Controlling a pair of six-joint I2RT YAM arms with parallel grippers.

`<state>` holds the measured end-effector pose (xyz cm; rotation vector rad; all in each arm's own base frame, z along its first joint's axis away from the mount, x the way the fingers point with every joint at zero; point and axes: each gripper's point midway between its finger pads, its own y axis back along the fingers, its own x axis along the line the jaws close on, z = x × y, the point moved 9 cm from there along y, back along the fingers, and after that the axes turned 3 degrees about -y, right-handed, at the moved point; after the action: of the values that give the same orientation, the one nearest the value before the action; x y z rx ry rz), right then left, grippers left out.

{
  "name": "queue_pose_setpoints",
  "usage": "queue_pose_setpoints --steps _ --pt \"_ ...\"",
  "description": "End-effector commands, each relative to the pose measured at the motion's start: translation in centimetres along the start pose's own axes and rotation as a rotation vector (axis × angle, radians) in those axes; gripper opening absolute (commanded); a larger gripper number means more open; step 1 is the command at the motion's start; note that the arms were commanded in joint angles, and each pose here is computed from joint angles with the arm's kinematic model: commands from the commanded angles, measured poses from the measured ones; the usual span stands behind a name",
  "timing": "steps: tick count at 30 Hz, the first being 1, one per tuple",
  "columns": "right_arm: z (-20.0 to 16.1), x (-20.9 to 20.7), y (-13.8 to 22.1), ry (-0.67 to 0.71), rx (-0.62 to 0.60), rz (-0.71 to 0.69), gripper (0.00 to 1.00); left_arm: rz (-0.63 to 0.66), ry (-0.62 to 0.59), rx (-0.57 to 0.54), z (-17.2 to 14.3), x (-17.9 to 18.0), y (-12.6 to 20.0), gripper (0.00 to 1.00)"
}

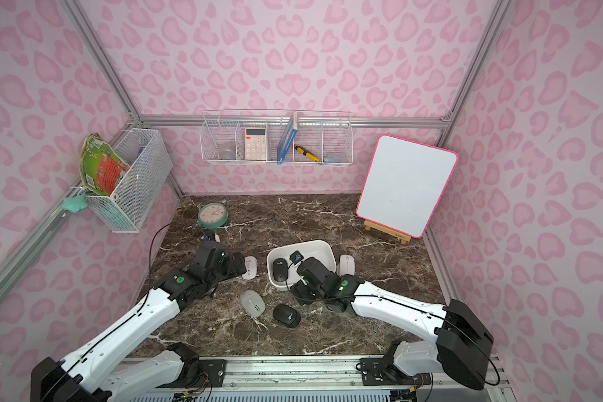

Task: Take out the mouse from the storage box
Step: Place the mouse at the center of the board, then pick up the mouse from the storage box.

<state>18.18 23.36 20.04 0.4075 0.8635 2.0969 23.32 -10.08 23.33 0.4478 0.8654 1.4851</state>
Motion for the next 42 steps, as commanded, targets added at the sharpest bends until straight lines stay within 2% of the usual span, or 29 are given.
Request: queue_pose_setpoints --steps 1,5,9,15,19,26,32,42 --pt "0.5 -2.9 0.5 -0.109 -0.097 -0.104 0.83 -0.085 0.019 0.234 -1.3 -2.0 -0.6 0.95" --pt "0.0 -5.7 0.7 -0.220 -0.144 -0.148 0.83 -0.109 -0.089 0.258 -1.2 -6.2 -1.0 0.93" --pt "-0.7 -7.0 0.6 -0.271 -0.170 -0.178 0.83 -0.122 -0.175 0.299 -1.3 -10.2 -1.3 0.93" --pt "-2.3 -8.7 1.0 -0.340 -0.236 -0.216 0.83 -0.006 -0.286 0.357 -2.3 -13.8 -3.7 0.92" --pt "-3.6 -9.6 1.6 -0.383 -0.303 -0.185 0.84 0.043 -0.321 0.390 -2.7 -15.6 -5.6 0.91" --pt "-5.3 -9.9 1.8 -0.415 -0.362 -0.145 0.85 0.134 -0.366 0.414 -3.4 -16.4 -8.5 0.92" --pt "-6.1 -10.3 1.3 -0.424 -0.362 -0.190 0.86 0.206 -0.383 0.431 -4.2 -16.4 -10.7 0.92" --pt "-6.7 -10.3 1.6 -0.420 -0.408 -0.187 0.86 0.180 -0.308 0.478 -4.4 -15.7 -13.2 0.93"
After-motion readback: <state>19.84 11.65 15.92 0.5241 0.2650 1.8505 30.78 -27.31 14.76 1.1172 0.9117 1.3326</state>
